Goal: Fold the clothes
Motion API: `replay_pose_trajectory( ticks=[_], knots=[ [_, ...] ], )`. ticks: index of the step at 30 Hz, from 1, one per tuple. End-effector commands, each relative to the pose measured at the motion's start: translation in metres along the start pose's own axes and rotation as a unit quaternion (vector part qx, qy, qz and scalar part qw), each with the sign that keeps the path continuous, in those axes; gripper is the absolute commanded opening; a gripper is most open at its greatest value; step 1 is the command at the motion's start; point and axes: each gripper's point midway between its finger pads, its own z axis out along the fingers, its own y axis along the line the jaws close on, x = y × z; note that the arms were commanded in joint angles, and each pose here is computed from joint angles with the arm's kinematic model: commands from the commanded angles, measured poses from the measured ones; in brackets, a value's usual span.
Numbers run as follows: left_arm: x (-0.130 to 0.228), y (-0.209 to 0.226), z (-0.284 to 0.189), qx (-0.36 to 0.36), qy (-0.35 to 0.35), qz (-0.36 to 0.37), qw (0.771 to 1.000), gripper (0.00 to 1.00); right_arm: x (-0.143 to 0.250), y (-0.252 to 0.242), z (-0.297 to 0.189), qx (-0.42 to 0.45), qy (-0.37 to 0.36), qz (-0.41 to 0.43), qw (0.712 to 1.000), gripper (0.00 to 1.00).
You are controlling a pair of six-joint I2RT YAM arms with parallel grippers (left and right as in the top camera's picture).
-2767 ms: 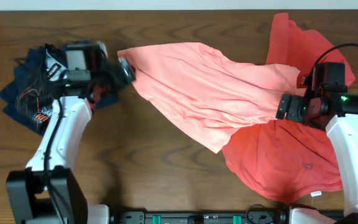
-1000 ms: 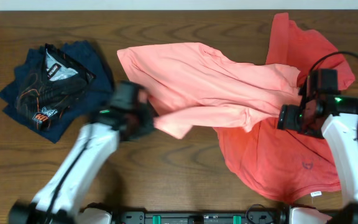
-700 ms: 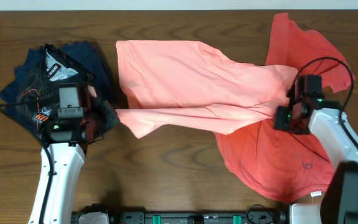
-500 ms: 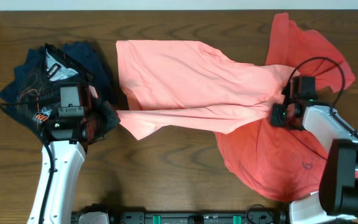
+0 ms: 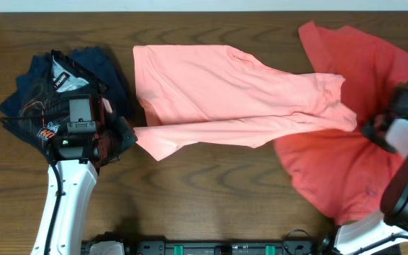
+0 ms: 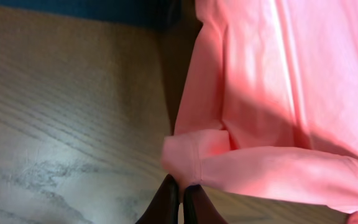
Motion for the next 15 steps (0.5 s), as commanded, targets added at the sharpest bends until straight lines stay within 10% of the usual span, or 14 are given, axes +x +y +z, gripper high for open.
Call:
replay_pose_trajectory(
  ticks=[1,6,15],
  knots=[
    [0.001,0.008,0.001,-0.019,0.001,0.001,1.0,0.06,0.011,-0.061,0.019,0.089,0.042,0.045,0.994,0.37],
    [0.002,0.009,0.001,-0.02,0.004,0.0,1.0,0.06,-0.019,-0.111,0.004,0.109,0.057,0.148,0.981,0.36],
    [0.002,0.009,0.001,-0.02,0.003,0.0,1.0,0.06,-0.026,0.005,-0.058,-0.252,0.144,0.012,0.957,0.39]
  ],
)
